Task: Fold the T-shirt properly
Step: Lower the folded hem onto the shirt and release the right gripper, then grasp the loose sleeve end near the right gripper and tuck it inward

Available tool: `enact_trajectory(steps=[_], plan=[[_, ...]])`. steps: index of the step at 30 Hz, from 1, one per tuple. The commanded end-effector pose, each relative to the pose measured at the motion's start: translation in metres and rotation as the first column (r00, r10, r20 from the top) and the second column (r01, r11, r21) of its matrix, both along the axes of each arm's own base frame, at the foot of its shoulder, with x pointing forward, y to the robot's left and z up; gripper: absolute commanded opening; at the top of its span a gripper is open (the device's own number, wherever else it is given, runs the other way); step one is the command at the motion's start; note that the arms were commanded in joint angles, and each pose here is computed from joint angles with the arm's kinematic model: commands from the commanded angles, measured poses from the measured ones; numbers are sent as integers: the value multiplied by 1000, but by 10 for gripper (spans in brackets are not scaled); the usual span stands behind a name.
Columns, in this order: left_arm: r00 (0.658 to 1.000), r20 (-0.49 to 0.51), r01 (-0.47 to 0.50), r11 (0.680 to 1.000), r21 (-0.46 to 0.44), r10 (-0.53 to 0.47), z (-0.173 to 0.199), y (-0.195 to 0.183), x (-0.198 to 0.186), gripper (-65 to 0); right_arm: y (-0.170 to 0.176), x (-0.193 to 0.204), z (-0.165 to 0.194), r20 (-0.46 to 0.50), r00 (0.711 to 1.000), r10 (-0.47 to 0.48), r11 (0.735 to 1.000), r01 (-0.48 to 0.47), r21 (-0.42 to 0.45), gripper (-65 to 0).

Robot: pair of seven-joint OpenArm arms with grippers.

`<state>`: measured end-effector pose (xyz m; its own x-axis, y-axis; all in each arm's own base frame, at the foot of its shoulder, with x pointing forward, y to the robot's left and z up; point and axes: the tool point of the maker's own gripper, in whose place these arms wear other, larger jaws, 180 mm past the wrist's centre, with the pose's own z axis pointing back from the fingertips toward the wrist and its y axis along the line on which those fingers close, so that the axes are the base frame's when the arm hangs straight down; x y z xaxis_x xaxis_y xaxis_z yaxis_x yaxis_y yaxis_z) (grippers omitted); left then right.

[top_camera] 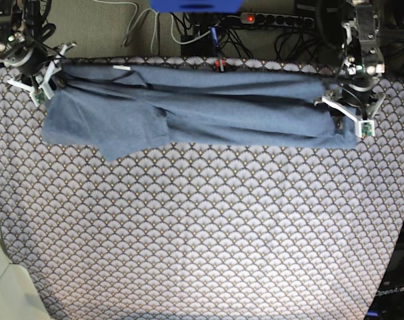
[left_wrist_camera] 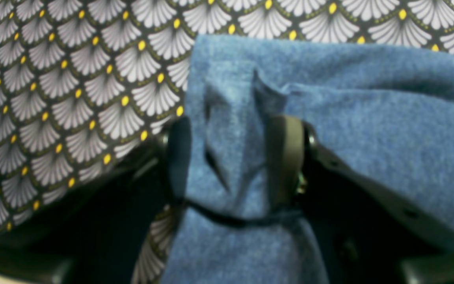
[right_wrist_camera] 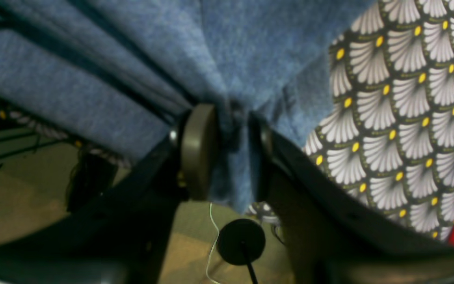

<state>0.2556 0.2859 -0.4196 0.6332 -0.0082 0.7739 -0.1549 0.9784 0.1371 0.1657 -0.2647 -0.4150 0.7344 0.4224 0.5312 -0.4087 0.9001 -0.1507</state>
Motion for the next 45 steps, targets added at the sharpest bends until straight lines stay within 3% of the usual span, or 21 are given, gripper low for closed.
enact_trajectory(steps=[1, 9, 14, 16, 19, 28, 39, 45], plan=[[1000, 25, 2, 1000, 18, -3, 9, 5, 4, -340, -2, 9, 13, 45, 999, 16, 1000, -16, -8, -454], [1000, 1, 8, 1000, 10, -8, 2, 1, -5, -339, -17, 17, 48, 130, 991, 6, 998, 3, -68, -444], [1000, 0, -24, 996, -81, 24, -3, -2, -15, -338, -35, 27, 71, 196, 980, -17, 993, 40, -114, -445], [1000, -3, -24, 996, -89, 24, -5, -3, -16, -338, -28, 31, 76, 210, 978, 7, 993, 17, -113, -444], [1000, -4, -23, 996, -91, 23, -5, -5, -16, -338, 5, 55, 85, 245, 961, 130, 990, -111, -90, -444], [998, -51, -30, 995, -98, 25, -10, -5, -16, -303, 47, 131, 100, 218, 947, 235, 966, -203, -160, -443], [998, -52, -31, 994, -102, 26, -8, -5, -11, -304, 58, 158, 48, 109, 981, 160, 987, -158, -26, -443], [998, -51, -31, 994, -100, 26, -8, -5, -10, -304, 67, 170, 40, 99, 986, 133, 990, -136, 30, -443]])
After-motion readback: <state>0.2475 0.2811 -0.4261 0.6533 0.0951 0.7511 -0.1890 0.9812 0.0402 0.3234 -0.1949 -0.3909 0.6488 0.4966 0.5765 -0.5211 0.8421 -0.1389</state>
